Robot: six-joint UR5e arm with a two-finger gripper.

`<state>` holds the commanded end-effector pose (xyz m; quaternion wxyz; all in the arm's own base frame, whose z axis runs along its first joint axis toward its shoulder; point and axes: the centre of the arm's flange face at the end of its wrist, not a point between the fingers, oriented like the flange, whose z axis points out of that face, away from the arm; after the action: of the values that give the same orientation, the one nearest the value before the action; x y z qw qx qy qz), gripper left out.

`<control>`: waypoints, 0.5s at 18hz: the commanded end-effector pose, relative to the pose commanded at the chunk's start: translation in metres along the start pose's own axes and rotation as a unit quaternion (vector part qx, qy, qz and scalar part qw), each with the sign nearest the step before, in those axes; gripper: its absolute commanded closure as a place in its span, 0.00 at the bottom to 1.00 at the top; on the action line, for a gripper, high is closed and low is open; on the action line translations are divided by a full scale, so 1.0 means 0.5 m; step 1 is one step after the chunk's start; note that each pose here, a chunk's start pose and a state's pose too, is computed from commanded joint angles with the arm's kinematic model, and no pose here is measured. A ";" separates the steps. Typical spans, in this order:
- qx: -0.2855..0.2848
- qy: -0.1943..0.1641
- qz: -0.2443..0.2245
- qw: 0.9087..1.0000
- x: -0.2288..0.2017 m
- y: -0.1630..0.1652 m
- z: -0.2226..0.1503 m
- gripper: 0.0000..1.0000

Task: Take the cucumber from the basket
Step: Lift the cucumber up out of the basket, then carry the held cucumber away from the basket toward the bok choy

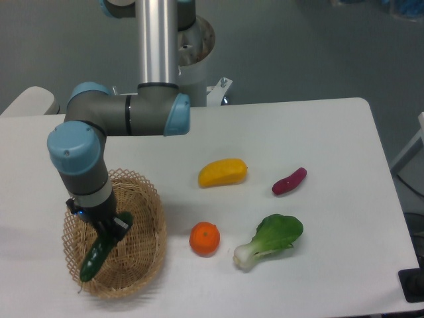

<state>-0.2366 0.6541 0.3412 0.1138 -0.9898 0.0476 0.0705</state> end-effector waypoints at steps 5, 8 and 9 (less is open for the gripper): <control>-0.003 -0.015 0.065 0.998 -0.179 0.087 -0.045 0.86; -0.007 -0.020 0.103 0.994 -0.256 0.144 -0.053 0.86; -0.010 -0.022 0.110 0.994 -0.281 0.163 -0.053 0.86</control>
<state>-0.3808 0.5797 0.3701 0.0965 -0.9779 0.1533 0.1045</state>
